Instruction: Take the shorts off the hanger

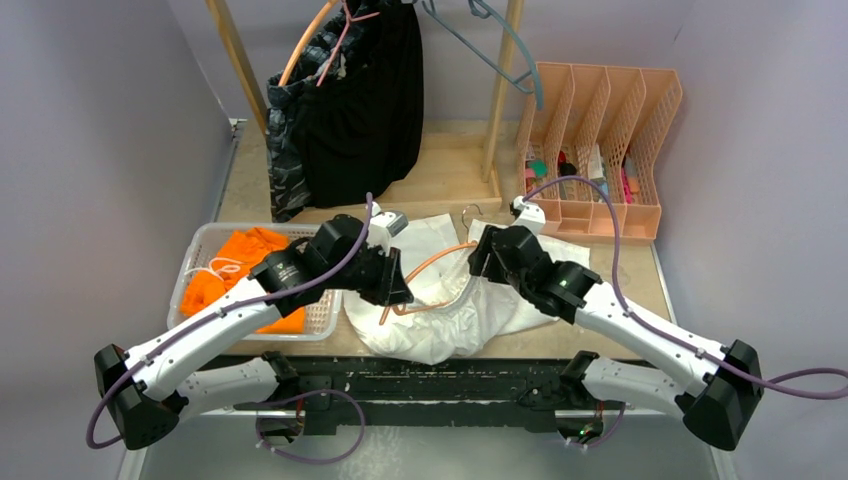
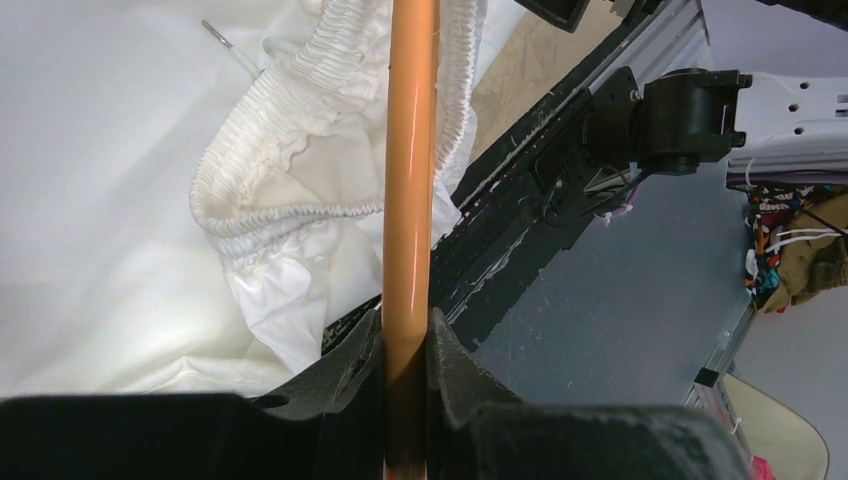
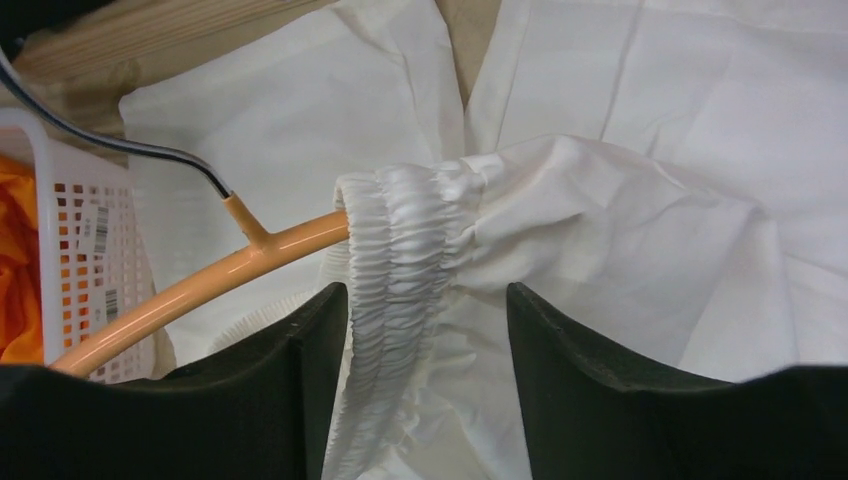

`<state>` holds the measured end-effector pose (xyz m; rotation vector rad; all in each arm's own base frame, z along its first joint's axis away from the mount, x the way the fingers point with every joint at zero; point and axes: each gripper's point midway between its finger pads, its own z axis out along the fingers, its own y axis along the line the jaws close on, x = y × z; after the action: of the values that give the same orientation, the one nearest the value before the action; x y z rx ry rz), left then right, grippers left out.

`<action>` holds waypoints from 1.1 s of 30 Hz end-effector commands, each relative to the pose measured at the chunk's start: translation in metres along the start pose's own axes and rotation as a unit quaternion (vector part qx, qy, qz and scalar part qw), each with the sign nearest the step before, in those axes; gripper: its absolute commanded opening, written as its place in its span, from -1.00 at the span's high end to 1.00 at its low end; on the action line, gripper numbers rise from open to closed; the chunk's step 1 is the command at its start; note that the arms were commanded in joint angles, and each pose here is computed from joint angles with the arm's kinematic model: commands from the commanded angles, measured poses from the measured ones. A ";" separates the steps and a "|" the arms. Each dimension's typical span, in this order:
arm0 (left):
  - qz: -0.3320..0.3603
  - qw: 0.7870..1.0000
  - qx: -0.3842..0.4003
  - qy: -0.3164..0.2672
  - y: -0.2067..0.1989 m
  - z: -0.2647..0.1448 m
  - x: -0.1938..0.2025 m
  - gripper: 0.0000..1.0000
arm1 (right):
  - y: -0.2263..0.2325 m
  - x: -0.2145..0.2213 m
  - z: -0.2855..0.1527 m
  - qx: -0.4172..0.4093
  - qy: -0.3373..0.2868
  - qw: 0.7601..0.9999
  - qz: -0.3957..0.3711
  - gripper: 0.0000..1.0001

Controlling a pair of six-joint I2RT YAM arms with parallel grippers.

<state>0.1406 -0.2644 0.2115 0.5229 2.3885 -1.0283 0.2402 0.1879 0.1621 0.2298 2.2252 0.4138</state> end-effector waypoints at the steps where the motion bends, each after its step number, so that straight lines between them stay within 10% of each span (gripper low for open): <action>1: 0.011 0.998 0.030 -0.052 -0.022 -0.010 -0.032 1.00 | 0.004 -0.020 0.003 0.025 -0.032 0.998 0.038 -0.11; 10: 0.020 0.997 -0.036 -0.068 -0.001 -0.029 -0.031 1.00 | -0.045 -0.046 -0.015 0.136 -0.109 0.984 0.047 0.94; 33: 0.017 0.955 -0.104 -0.277 -0.002 -0.155 -0.077 1.00 | -0.057 -0.024 0.030 0.111 -0.008 0.994 0.006 1.00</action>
<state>0.1342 -0.1791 0.2956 0.3192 2.1429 -0.8226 0.2777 0.1164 0.1453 0.4134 2.2241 0.0636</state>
